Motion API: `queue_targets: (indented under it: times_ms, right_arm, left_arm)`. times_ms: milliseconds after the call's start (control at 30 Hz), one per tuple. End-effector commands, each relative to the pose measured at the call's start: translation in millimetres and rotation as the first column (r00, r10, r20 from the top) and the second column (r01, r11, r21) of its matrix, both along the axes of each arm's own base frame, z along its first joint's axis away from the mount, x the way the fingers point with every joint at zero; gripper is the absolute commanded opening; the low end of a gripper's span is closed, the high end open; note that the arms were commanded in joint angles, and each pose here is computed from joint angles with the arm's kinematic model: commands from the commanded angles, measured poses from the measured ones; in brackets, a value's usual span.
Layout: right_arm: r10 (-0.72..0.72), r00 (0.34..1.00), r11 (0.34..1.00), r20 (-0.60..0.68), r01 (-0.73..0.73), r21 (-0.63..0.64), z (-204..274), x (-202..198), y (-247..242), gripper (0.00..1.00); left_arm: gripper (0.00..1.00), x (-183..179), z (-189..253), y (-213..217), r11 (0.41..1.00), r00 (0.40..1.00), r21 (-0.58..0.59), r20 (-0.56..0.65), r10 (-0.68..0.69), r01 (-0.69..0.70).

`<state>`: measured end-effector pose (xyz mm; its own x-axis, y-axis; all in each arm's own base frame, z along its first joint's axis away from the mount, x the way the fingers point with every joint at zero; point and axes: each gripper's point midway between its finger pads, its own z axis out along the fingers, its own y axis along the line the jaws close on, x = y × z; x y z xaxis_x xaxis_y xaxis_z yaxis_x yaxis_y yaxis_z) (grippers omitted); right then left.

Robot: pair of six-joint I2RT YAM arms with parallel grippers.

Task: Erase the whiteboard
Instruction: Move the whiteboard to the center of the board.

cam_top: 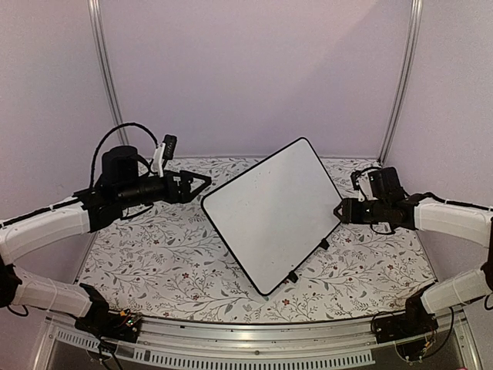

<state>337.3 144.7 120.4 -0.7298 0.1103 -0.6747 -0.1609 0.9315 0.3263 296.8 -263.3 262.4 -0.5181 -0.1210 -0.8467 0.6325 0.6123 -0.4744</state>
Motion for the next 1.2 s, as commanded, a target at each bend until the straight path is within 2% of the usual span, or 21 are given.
queue_targets:
  times_ms: [0, 100, 333, 933, 1033, 1167]
  right_arm:
    - [0.132, 0.99, 0.977, -0.05, -0.138, -0.16, -24, -26, 16, 0.57]
    - [0.147, 0.986, 0.956, -0.083, -0.163, -0.245, -38, -30, 22, 0.56]
    - [0.166, 0.973, 0.921, -0.161, -0.211, -0.327, -64, -41, 27, 0.55]
    - [0.253, 0.94, 0.881, -0.231, -0.322, -0.346, -88, -46, 54, 0.51]
    - [0.263, 0.937, 0.879, -0.229, -0.33, -0.343, -88, -43, 60, 0.47]
    - [0.268, 0.934, 0.875, -0.235, -0.338, -0.345, -93, -39, 68, 0.35]
  left_arm:
    - [1.0, 8, 3, 17, 0.996, 0.996, 0.0, 0.029, 0.087, -0.087]
    - [1.0, 12, 5, 26, 0.991, 0.99, -0.002, 0.038, 0.137, -0.137]
    - [1.0, 14, 12, 41, 0.98, 0.978, -0.016, 0.063, 0.2, -0.2]
    - [1.0, 15, 9, 38, 0.984, 0.983, -0.03, 0.044, 0.177, -0.176]
    - [1.0, 15, 8, 37, 0.985, 0.984, -0.03, 0.041, 0.174, -0.173]
    - [1.0, 15, 7, 38, 0.984, 0.984, -0.029, 0.04, 0.175, -0.174]
